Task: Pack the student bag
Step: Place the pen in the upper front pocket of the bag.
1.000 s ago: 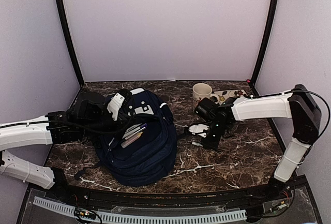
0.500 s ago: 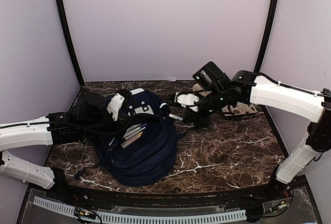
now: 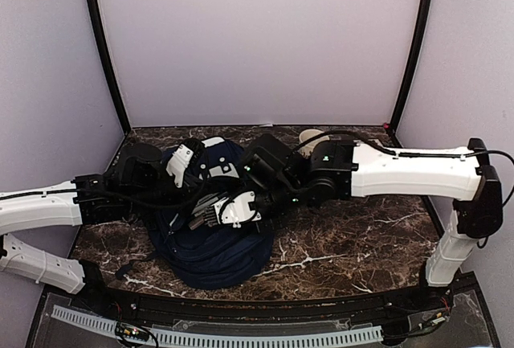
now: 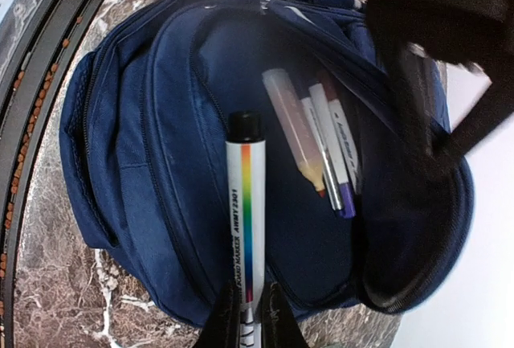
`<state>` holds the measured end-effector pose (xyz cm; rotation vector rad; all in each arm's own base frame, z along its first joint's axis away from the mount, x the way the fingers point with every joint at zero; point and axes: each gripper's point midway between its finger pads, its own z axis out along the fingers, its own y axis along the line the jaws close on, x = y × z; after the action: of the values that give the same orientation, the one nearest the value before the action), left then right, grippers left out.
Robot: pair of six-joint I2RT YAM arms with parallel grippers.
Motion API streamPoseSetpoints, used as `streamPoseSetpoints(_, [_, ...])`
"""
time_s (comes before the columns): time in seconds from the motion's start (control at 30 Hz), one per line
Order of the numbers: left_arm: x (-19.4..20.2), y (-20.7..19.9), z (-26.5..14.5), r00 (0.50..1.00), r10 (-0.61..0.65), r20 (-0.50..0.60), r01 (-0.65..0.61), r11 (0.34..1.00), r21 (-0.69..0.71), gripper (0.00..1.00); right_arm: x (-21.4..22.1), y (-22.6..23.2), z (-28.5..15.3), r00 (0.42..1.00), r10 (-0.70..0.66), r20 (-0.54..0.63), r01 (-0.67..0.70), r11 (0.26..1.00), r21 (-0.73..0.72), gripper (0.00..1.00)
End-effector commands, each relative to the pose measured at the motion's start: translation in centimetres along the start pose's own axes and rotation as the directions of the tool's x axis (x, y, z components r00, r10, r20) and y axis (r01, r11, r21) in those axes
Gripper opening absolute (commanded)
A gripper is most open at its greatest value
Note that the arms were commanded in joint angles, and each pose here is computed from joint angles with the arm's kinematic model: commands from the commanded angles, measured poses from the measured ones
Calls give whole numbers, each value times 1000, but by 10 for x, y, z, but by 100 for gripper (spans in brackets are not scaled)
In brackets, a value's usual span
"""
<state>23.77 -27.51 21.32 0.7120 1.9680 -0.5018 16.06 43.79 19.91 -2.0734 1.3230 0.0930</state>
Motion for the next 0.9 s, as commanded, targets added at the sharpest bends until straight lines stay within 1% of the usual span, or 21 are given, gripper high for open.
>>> streamPoseSetpoints(0.0, [-38, -3, -14, 989, -41, 141, 37, 999, 32, 0, -24, -6, 8, 981, -193, -33, 195, 976, 96, 7])
streamPoseSetpoints(0.13, [-38, -1, -16, 989, -36, 145, 33, 999, 22, 0, -35, -6, 25, 951, -295, -89, 306, 940, 153, 7])
streamPoseSetpoints(0.33, [-40, -1, -20, 988, -34, 151, 31, 999, 23, 0, -31, -18, 58, 915, -359, -187, 396, 887, 236, 7])
streamPoseSetpoints(0.47, [-40, 0, -22, 988, -33, 152, 30, 999, 18, 0, -30, -21, 76, 901, -381, -205, 426, 868, 255, 7])
streamPoseSetpoints(0.7, [-44, 3, -25, 987, -14, 163, 15, 1000, -4, 0, -24, -29, 101, 898, -378, -223, 427, 870, 247, 7])
streamPoseSetpoints(0.73, [-45, 3, -25, 987, -14, 163, 15, 1000, -5, 0, -22, -30, 105, 897, -377, -231, 429, 869, 246, 8])
streamPoseSetpoints(0.77, [-45, 3, -25, 987, -13, 163, 13, 1000, -3, 0, -20, -32, 109, 897, -372, -239, 427, 869, 251, 11])
streamPoseSetpoints(0.87, [-45, 3, -24, 987, -12, 159, 13, 1000, -3, 0, -18, -42, 111, 913, -329, -240, 392, 870, 300, 29])
